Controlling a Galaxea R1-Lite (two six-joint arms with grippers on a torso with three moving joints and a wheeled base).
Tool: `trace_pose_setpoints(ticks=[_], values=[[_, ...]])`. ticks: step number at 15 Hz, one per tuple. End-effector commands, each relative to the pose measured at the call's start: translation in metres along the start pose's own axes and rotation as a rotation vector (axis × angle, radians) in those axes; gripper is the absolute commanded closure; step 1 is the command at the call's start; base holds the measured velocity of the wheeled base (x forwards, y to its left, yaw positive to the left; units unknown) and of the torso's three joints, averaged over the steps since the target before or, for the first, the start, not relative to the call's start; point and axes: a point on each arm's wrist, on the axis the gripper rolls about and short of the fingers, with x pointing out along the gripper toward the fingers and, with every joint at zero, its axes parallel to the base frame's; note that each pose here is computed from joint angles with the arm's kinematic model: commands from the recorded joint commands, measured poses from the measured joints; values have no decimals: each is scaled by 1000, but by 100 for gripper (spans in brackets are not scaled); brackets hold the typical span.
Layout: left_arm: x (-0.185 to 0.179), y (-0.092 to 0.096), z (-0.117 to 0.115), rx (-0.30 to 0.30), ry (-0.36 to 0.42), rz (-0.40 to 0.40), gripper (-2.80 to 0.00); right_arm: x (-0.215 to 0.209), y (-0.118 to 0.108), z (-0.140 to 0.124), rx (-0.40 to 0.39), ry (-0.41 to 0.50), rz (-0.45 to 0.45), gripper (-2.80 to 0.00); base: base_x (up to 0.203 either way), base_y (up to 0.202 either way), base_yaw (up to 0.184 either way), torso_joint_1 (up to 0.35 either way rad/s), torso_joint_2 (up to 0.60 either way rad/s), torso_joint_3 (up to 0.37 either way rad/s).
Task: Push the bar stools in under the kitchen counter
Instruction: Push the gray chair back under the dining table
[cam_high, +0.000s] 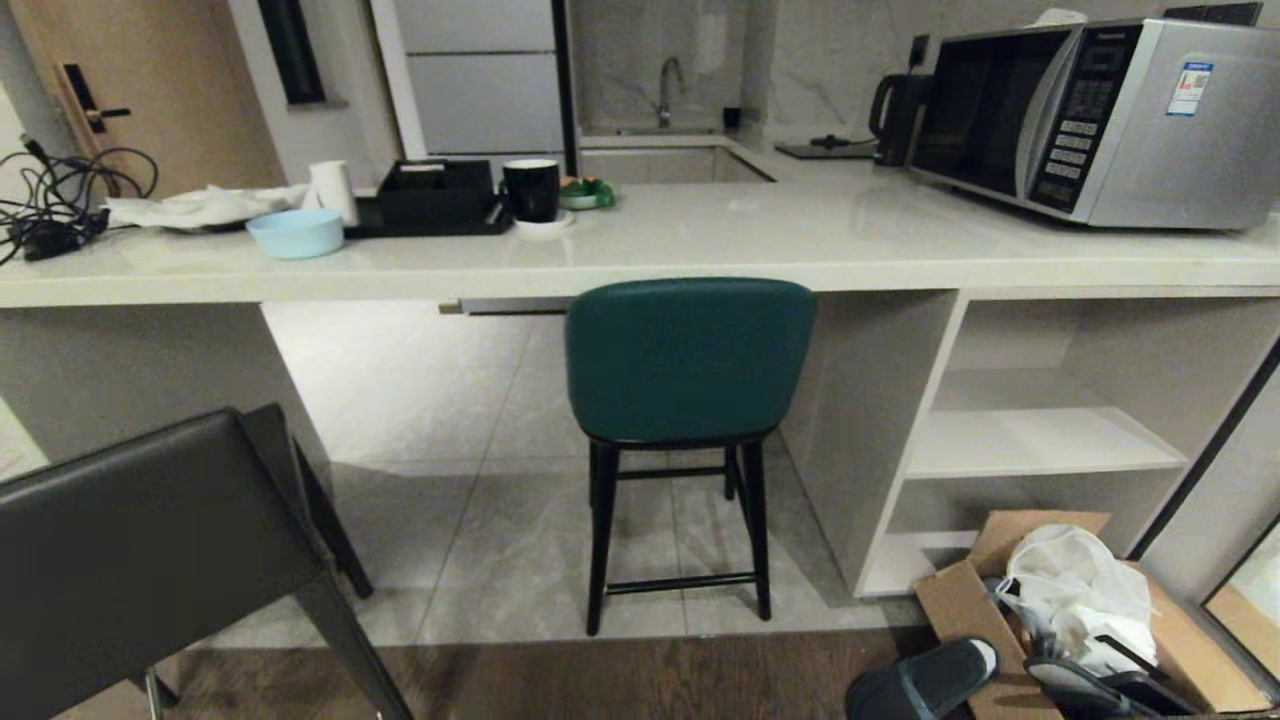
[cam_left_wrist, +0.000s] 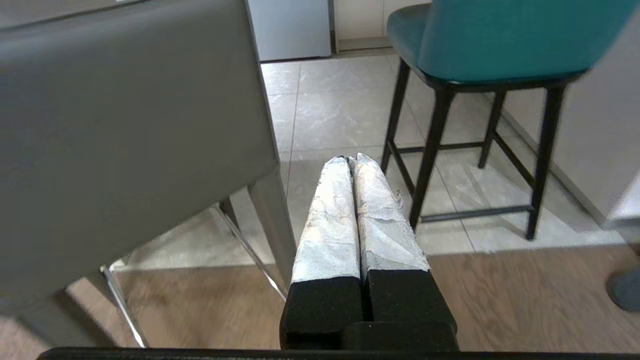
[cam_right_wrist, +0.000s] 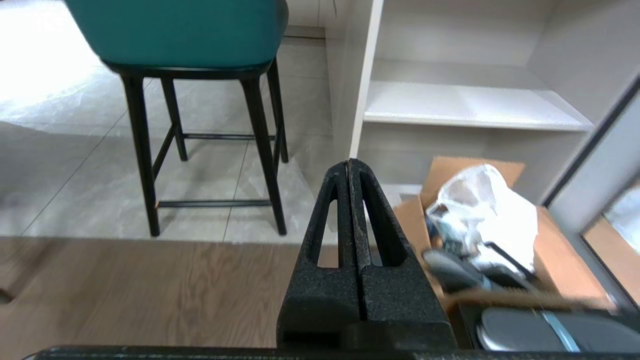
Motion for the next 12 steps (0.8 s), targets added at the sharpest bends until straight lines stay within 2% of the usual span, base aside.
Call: trace_pose_setpoints(ticks=[1, 12], values=[[1, 0, -5, 0, 18, -2, 0, 0, 0, 0, 1, 0, 2, 0, -196, 0, 0, 0, 4, 4], [1, 0, -5, 0, 18, -2, 0, 0, 0, 0, 4, 0, -1, 0, -189, 0, -2, 1, 3, 3]])
